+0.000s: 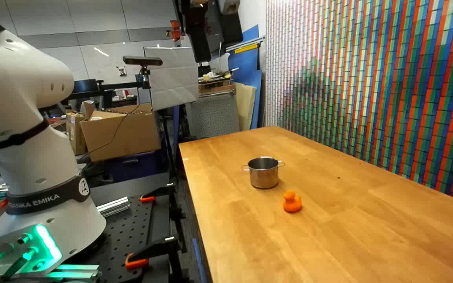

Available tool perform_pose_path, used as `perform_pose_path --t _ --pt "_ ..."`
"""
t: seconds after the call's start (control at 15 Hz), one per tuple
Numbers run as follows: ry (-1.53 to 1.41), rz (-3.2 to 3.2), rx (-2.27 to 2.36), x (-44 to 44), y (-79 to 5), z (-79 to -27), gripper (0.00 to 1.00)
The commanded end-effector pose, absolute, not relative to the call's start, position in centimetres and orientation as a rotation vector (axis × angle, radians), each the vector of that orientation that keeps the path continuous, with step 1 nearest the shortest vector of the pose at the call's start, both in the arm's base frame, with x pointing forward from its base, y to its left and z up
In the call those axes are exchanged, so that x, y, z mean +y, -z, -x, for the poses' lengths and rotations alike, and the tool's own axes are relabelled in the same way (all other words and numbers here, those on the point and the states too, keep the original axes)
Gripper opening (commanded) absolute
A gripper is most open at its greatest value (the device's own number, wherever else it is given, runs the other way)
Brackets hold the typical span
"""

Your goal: Pick up the rubber duck and put it in the cup

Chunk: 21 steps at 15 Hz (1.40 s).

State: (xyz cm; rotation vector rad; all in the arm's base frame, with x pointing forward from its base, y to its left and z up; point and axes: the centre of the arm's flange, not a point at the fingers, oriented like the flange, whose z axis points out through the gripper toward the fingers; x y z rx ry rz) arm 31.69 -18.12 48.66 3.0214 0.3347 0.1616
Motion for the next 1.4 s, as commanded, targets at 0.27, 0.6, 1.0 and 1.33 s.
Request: perform_pose_path --t 0.27,0.6,1.0,1.33 --pt "-0.165 -3.018 0.344 -17.3 -48.4 -33.0 1.00" --pt "-0.161 -2.991 0.470 -10.6 -43.8 -39.6 1.00" --pt "-0.141 -2.958 0.528 -5.2 -34.6 -46.2 1.00" --pt "-0.125 -2.963 0.516 -5.1 -25.8 -48.7 1.00"
